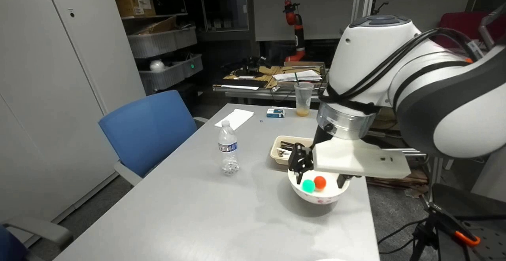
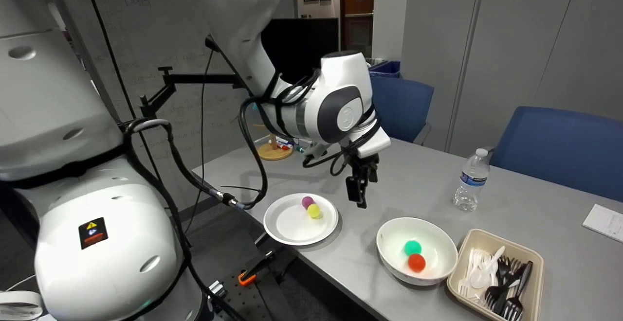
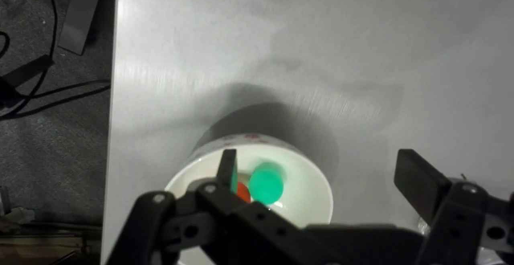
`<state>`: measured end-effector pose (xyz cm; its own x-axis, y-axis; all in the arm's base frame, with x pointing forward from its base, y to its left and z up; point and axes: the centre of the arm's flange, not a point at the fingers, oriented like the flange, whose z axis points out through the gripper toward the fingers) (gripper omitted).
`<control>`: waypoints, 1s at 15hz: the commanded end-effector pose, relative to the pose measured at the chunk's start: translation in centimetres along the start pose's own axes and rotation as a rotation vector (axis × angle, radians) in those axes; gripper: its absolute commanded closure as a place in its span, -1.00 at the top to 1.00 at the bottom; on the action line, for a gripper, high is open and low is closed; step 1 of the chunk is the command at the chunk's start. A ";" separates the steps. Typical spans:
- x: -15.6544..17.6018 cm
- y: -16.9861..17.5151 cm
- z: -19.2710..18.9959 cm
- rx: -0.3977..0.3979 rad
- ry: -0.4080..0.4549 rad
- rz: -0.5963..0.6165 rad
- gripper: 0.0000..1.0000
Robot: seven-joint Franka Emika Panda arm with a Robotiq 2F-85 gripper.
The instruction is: Move the red, green and yellow objects from the white plate onto the white bowl respectively
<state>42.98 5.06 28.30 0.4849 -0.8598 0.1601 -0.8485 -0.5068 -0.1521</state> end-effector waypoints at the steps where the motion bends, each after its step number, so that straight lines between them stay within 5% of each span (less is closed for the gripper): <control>1: -3.4 1.3 -3.3 0.037 -0.083 -0.128 1.00; 7: -6.7 0.5 -4.8 0.106 -0.152 -0.291 1.00; 15: -10.2 0.2 -0.6 0.061 -0.184 -0.332 1.00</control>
<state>38.59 13.09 29.18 0.7574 -0.6508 0.0534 -0.6330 -0.7518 -0.1849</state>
